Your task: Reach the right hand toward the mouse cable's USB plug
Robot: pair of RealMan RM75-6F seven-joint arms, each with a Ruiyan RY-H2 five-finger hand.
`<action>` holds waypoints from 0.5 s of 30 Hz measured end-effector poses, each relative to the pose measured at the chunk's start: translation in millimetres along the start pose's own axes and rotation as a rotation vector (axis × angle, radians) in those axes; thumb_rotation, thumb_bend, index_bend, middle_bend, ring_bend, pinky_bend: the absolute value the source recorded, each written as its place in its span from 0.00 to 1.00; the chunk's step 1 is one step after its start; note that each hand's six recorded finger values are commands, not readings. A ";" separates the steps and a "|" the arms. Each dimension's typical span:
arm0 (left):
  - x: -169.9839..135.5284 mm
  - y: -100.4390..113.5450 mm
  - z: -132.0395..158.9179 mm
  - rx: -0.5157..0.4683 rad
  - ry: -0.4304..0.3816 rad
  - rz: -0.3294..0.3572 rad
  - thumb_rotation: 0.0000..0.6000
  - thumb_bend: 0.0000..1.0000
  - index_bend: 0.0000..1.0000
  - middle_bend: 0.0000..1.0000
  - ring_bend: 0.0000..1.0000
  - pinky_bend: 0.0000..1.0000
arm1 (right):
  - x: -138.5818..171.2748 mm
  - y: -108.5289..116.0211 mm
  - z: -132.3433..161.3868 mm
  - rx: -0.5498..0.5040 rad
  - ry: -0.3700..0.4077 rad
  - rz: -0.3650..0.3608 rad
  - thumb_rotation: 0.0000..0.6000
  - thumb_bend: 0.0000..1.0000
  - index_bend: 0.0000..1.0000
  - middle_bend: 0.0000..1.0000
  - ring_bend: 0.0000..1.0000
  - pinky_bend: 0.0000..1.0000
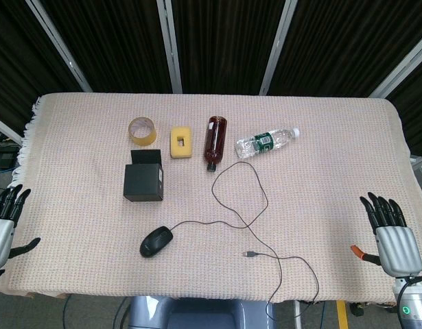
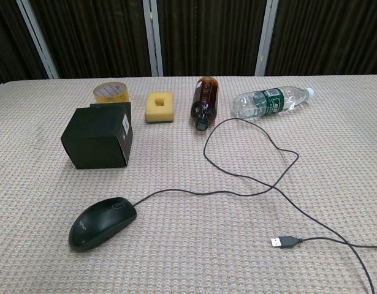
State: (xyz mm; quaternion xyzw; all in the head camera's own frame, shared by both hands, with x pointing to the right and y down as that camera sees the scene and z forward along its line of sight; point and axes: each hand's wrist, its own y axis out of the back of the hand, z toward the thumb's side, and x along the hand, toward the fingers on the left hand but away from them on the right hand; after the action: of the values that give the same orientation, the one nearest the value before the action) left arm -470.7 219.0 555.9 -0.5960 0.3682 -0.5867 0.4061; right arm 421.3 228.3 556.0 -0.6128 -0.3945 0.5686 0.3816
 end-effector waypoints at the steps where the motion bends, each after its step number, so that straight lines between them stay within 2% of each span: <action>1: 0.0 -0.1 0.1 0.000 -0.001 -0.001 1.00 0.07 0.00 0.00 0.00 0.00 | 0.3 0.0 -0.2 0.002 -0.001 0.000 1.00 0.02 0.00 0.00 0.00 0.00; 15: 1.3 -2.1 3.3 -0.005 -0.012 -0.010 1.00 0.07 0.00 0.00 0.00 0.00 | 1.7 1.5 -1.1 -0.007 -0.003 0.000 1.00 0.02 0.01 0.00 0.00 0.00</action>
State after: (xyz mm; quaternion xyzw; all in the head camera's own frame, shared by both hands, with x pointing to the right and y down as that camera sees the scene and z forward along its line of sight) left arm -467.4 218.8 558.5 -0.6024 0.3641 -0.5843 0.4039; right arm 422.5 229.2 554.1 -0.6131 -0.3973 0.5681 0.3789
